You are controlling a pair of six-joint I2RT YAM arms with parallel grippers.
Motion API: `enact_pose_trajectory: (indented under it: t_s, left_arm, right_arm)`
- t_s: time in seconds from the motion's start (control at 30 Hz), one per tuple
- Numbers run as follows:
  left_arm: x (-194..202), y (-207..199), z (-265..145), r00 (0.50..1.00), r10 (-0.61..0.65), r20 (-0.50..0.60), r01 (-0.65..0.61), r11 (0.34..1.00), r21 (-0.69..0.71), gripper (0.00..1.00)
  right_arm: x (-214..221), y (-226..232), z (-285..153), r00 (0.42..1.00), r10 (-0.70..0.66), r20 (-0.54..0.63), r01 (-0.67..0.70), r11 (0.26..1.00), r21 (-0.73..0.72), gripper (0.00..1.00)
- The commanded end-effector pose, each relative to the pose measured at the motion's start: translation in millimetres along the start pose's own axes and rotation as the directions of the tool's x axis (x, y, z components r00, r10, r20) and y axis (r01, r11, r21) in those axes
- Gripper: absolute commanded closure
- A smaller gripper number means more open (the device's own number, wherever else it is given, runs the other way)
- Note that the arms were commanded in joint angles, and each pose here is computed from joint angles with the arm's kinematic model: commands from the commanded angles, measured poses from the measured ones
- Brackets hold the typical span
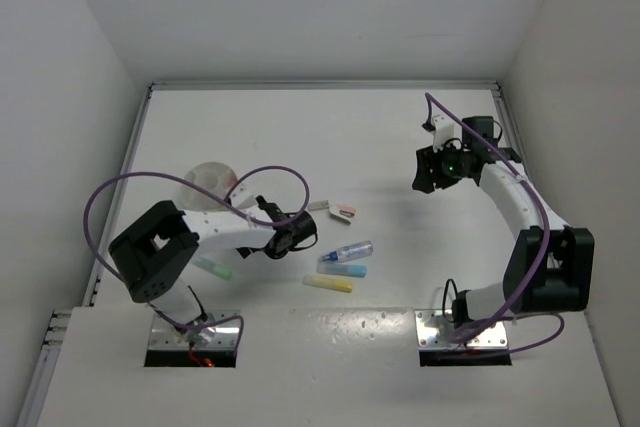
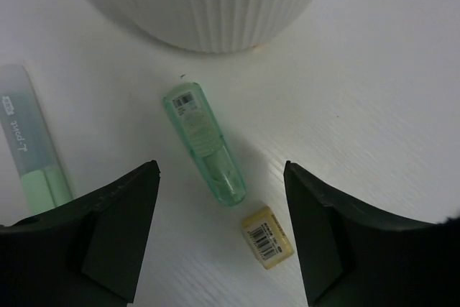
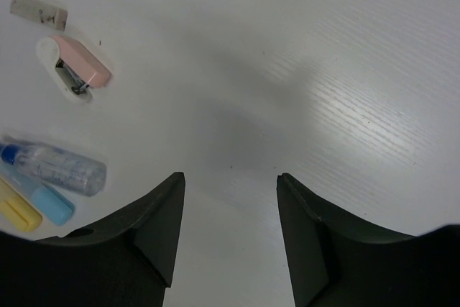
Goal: Sort the stationery into containers
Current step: Pick up the stationery from the center of the board.
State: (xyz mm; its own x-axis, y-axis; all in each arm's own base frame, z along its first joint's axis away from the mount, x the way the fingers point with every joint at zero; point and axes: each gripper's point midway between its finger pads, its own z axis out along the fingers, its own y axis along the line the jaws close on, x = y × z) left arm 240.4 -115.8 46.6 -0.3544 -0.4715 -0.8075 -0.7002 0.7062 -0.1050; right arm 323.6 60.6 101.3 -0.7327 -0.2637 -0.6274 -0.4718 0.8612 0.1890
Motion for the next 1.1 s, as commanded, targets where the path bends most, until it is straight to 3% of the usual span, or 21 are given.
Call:
enact_pose_trajectory:
  t_s: [0.0, 0.27, 0.73, 0.83, 1.07]
  left_arm:
    - [-13, 1, -1, 0.993, -0.077, 0.088, 0.078, 0.997, -0.013, 0.24]
    - [5, 8, 15, 0.993, -0.066, 0.093, 0.072, 0.996, -0.055, 0.34]
    - [28, 8, 38, 0.993, -0.111, 0.050, 0.115, 0.991, -0.065, 0.39]
    - [28, 5, 40, 0.991, -0.124, 0.050, 0.127, 0.990, -0.067, 0.42]
    - [32, -3, 40, 0.994, -0.106, 0.038, 0.109, 0.992, -0.070, 0.62]
  right_arm:
    - [-20, -2, -5, 0.998, -0.029, 0.047, 0.029, 1.000, 0.000, 0.45]
    - [-21, -1, -7, 0.998, -0.033, 0.055, 0.033, 0.999, 0.003, 0.45]
    - [-23, -1, -9, 0.997, -0.037, 0.062, 0.037, 0.999, 0.006, 0.45]
    - [-23, -1, -9, 0.997, -0.037, 0.062, 0.037, 0.999, 0.006, 0.45]
    - [-25, 0, -11, 0.997, -0.042, 0.070, 0.041, 0.999, 0.009, 0.45]
